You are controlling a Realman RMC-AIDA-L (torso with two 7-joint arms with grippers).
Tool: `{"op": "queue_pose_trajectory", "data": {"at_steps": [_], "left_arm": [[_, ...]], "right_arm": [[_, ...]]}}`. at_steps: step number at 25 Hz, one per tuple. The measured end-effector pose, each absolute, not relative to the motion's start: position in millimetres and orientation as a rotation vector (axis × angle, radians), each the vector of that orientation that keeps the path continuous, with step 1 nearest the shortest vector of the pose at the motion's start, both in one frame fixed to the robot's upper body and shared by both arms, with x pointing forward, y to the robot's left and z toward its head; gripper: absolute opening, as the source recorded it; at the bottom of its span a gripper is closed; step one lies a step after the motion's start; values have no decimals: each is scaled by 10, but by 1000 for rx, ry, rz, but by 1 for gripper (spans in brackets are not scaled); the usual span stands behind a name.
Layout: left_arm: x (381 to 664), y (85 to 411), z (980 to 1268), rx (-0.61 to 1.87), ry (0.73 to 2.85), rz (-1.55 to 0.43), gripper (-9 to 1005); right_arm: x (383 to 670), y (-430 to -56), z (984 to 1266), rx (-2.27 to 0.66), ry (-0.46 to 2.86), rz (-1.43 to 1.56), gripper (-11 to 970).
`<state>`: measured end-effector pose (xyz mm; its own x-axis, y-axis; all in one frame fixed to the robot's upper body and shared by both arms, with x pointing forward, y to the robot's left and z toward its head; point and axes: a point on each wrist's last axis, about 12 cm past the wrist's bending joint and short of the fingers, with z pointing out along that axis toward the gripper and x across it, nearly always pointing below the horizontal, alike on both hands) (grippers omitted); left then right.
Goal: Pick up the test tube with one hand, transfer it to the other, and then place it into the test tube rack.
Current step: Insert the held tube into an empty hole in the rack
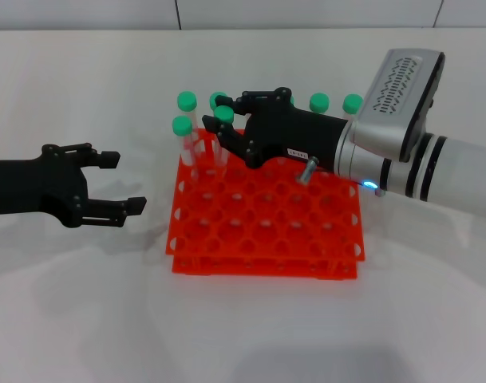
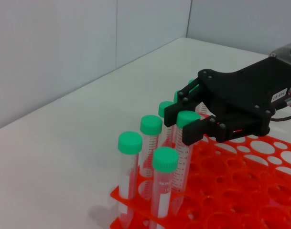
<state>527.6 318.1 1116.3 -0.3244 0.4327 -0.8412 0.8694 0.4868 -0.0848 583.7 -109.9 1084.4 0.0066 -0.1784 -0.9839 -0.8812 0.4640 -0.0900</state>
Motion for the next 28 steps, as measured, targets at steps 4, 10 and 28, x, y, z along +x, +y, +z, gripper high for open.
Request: {"op": "queue_pose_trajectory", "data": {"at_steps": [4,10,28], "left_arm": [[5275,3182,11163,1077,1940,-698,894],[5275,3180,11163,1078,1940,-698,894],[5266,3189,11157,1074,1943,-698,894]], "right_arm": [[5822,-1078,10830,-993,1492,717,268],[5821,-1062,10816,-1002,1505,705,268],[5822,-968,10857,-1022,1500,699,266]]}}
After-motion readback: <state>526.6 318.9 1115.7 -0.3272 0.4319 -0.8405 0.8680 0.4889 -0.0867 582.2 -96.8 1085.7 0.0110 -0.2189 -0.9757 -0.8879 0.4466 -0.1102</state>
